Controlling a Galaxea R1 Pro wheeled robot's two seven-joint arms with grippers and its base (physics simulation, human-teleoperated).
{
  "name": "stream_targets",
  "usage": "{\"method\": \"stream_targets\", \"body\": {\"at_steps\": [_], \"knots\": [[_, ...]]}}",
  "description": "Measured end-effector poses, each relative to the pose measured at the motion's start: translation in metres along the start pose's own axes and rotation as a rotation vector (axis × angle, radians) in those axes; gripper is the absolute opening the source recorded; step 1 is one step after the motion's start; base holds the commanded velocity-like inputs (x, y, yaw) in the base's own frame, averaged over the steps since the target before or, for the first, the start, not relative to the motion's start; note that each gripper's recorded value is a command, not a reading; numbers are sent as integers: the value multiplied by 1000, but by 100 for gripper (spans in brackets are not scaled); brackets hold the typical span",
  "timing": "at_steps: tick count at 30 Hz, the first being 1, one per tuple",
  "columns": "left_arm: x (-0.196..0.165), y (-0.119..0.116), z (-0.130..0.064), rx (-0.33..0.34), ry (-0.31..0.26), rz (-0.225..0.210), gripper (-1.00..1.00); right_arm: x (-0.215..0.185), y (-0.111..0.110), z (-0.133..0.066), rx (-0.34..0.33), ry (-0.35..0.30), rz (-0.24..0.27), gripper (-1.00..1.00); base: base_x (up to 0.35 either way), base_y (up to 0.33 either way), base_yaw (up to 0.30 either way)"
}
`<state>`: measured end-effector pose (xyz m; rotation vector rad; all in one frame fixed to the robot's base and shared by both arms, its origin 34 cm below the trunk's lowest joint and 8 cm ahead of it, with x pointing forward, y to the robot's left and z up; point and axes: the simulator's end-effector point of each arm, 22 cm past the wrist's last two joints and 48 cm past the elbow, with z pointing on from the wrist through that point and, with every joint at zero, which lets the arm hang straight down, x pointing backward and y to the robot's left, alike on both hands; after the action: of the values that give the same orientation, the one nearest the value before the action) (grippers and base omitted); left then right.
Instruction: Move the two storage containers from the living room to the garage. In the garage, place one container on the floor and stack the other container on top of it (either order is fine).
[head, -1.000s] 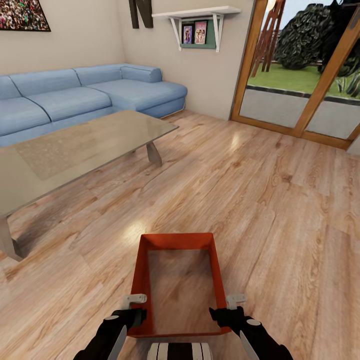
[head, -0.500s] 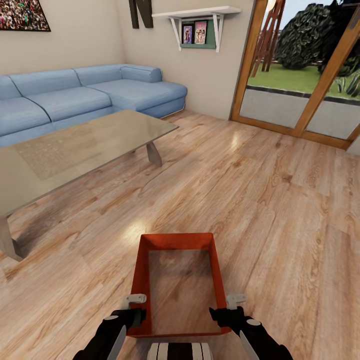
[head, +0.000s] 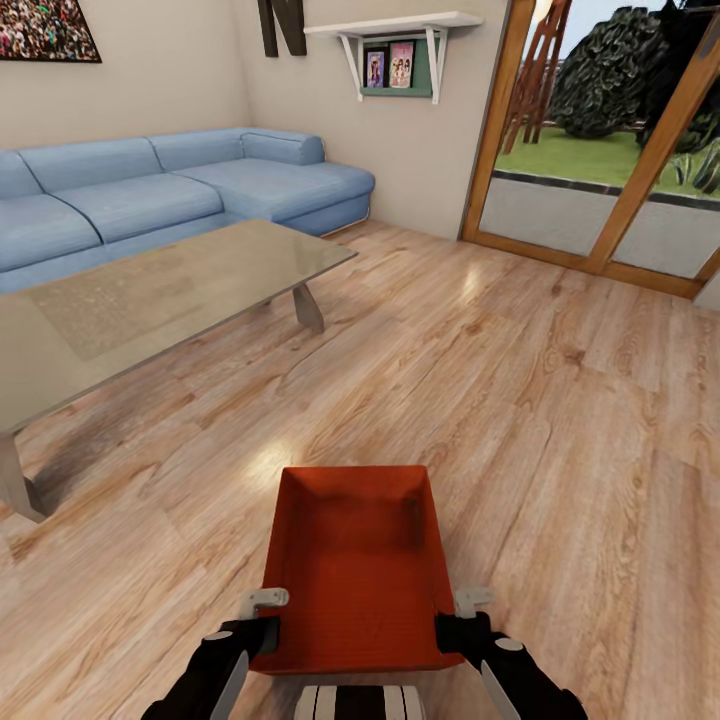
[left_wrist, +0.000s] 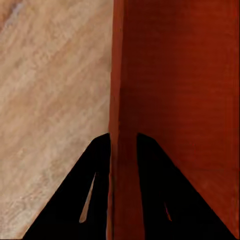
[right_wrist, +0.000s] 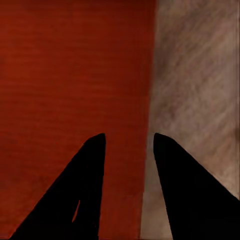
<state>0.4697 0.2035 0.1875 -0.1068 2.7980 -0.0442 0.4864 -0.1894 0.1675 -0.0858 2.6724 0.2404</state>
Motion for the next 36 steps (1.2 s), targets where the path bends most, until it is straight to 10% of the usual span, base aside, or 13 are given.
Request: {"method": "stream_targets", "body": {"at_steps": [36], "knots": [[0,4,0,-10,1,10,-100,5,-4,0,-1,12,1,-100,0,0,0]]}}
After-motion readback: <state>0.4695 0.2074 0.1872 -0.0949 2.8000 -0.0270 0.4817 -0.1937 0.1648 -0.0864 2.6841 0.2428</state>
